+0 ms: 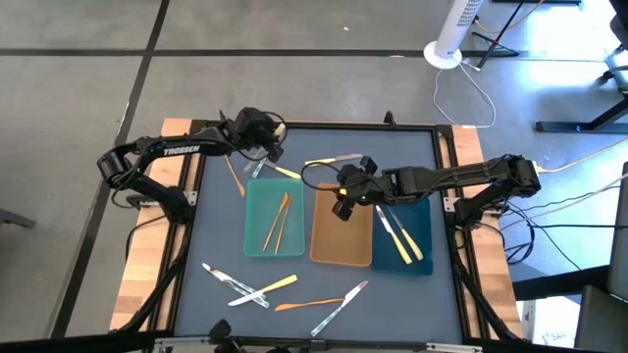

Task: Sort silverware by color (type)
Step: Put the yellow knife into the blue bin

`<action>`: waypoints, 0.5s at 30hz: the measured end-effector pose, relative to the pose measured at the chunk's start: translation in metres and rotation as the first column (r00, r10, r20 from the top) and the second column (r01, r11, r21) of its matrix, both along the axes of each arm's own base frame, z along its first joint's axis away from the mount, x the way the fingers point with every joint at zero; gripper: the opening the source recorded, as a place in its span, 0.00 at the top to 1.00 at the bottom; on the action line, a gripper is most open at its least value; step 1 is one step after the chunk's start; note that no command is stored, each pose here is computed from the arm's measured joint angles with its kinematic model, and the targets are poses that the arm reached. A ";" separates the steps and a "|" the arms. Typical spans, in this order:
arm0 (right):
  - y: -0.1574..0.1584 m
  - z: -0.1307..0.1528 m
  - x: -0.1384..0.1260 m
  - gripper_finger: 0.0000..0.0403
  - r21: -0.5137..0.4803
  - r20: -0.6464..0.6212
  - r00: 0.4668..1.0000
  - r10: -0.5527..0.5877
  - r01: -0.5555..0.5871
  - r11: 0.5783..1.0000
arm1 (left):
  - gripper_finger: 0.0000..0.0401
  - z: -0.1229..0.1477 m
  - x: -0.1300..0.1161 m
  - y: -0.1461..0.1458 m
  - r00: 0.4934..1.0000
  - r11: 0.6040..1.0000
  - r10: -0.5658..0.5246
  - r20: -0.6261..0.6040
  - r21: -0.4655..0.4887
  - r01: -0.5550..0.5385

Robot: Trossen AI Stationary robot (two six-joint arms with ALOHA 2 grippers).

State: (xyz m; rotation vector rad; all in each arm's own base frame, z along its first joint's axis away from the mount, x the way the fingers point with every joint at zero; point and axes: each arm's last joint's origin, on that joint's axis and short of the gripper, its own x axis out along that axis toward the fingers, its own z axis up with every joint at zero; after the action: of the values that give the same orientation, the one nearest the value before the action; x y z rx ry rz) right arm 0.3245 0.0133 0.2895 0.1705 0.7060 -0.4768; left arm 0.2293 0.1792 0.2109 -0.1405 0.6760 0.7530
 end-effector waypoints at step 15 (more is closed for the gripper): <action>-0.026 0.007 0.008 0.57 0.080 0.119 0.992 -0.044 0.034 0.996 | 0.82 0.005 0.028 -0.036 0.942 0.922 -0.276 -0.193 0.225 0.316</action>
State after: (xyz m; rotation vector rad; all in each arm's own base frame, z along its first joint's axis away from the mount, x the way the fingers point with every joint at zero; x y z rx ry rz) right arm 0.3325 -0.0129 0.2968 0.2849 0.6044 -0.4725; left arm 0.2571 0.1436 0.2160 0.2556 0.7255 0.5536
